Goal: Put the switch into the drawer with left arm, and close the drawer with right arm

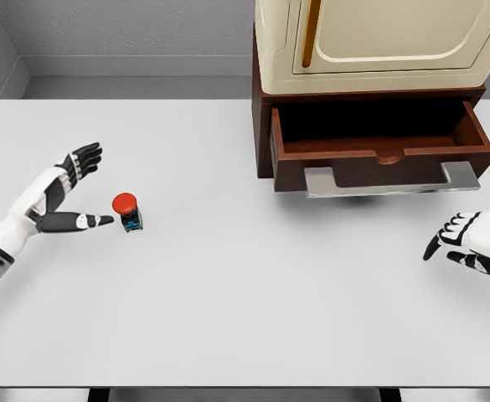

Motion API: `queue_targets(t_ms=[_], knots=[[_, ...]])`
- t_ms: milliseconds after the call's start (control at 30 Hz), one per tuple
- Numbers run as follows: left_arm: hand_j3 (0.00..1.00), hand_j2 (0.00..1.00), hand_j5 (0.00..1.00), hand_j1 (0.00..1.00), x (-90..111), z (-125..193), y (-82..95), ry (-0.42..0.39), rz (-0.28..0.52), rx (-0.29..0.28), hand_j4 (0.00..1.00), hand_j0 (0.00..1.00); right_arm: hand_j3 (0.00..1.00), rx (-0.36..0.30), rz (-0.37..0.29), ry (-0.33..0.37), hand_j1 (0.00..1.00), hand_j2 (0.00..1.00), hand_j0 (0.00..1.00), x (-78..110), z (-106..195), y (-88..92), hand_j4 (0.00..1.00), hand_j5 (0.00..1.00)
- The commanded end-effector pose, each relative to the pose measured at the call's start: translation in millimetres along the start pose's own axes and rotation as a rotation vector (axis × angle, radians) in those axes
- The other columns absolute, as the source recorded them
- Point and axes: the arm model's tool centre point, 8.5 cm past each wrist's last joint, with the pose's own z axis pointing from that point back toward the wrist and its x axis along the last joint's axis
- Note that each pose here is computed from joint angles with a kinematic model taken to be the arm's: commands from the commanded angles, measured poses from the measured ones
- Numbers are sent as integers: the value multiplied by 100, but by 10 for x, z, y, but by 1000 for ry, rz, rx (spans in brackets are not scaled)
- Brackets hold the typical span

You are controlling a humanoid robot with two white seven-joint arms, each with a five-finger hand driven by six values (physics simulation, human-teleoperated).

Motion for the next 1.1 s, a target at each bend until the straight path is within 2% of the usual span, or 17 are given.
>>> queue_targets(t_ms=[0,33,67,167,333,500,633,867,1000,1067], knots=[[100,100,100,100,-53,-16,-46,17,26,2,100,100,55,-5,-5,0,55,55,55,0,-1,-3,55,55],[100,100,100,100,-60,-18,-55,18,23,-1,100,100,55,-4,-7,0,55,55,55,2,-3,6,55,55],[100,100,100,100,-96,-25,-115,30,12,-19,100,100,55,-10,-11,-1,55,55,55,5,-10,15,55,55],[100,100,100,100,-139,-106,-297,6,7,-19,100,100,55,-15,-14,-3,55,55,55,11,-22,33,55,55],[100,100,100,100,-111,-138,-376,-60,-24,-11,100,100,52,-12,-12,-1,52,52,52,6,-18,32,52,52],[100,100,100,100,-249,-133,-395,-45,-35,18,100,100,47,-13,-11,0,47,47,47,1,-17,28,47,47],[100,100,100,100,-283,-121,-386,-58,-67,24,100,100,47,-15,-11,0,47,47,47,0,-17,27,47,47],[97,97,97,97,-330,-141,-432,-50,-61,21,97,97,47,-13,-10,-1,47,47,47,5,-19,27,47,47],[82,82,82,82,-338,-142,-442,-48,-60,18,82,82,47,-19,-5,-3,47,47,47,6,-24,0,47,47],[79,79,79,79,-339,-142,-444,-46,-65,16,79,79,47,-19,-5,-3,47,47,47,6,-24,0,47,47]])
